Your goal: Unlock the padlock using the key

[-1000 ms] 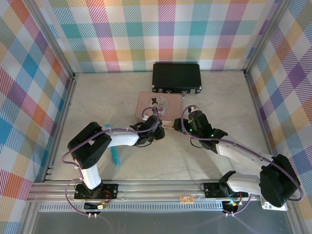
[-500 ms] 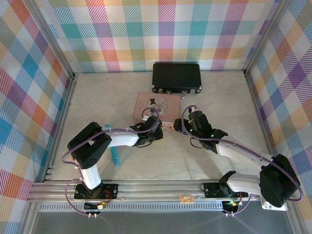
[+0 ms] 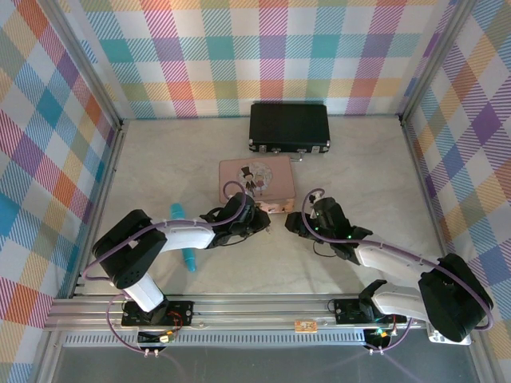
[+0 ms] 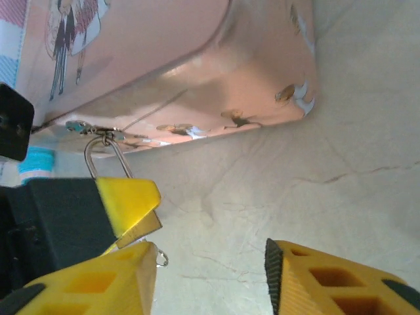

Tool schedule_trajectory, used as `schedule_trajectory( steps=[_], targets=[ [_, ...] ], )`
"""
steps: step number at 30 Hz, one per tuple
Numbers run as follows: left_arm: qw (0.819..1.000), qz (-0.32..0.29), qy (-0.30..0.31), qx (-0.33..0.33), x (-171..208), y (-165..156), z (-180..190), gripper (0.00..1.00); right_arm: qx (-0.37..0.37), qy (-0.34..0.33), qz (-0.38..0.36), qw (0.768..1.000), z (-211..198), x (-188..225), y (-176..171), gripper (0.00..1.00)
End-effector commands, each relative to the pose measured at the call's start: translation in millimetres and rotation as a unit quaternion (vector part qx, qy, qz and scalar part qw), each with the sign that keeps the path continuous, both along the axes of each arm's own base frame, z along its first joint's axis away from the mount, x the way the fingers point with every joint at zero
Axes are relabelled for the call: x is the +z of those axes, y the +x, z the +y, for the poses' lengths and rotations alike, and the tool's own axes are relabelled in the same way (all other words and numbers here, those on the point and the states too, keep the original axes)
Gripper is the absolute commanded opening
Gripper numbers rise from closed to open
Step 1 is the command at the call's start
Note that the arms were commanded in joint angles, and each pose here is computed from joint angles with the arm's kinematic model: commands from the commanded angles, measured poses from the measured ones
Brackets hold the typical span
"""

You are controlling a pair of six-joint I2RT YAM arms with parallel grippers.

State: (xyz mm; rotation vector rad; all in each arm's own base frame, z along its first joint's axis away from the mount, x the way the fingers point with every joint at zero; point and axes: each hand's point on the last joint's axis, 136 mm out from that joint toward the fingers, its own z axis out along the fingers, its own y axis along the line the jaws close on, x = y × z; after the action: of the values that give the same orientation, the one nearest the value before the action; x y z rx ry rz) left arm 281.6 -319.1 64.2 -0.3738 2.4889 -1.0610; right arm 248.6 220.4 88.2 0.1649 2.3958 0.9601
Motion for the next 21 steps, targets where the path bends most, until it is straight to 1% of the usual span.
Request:
schedule_trajectory(
  steps=[1, 5, 8, 14, 21],
  targets=[
    [0.993, -0.022, -0.115, 0.025, 42.6, 11.2, -17.9, 0.00, 0.030, 0.109, -0.025, 0.993, 26.7, 30.6, 2.1, 0.45],
    [0.987, -0.024, -0.157, 0.037, 50.2, 16.3, -24.4, 0.00, 0.045, 0.155, -0.013, 0.987, 40.1, 34.7, 2.1, 0.43],
    [0.983, -0.030, -0.175, 0.049, 54.3, 19.6, -25.4, 0.00, 0.042, 0.188, -0.010, 0.981, 44.4, 35.7, 3.4, 0.42],
    [0.978, -0.030, -0.196, 0.064, 55.4, 23.2, -25.8, 0.00, 0.044, 0.214, -0.001, 0.976, 49.9, 31.7, 4.0, 0.38],
    [0.972, -0.022, -0.223, 0.071, 53.3, 22.6, -26.7, 0.00, 0.023, 0.217, 0.004, 0.976, 47.4, 23.5, 9.3, 0.29]
  ],
)
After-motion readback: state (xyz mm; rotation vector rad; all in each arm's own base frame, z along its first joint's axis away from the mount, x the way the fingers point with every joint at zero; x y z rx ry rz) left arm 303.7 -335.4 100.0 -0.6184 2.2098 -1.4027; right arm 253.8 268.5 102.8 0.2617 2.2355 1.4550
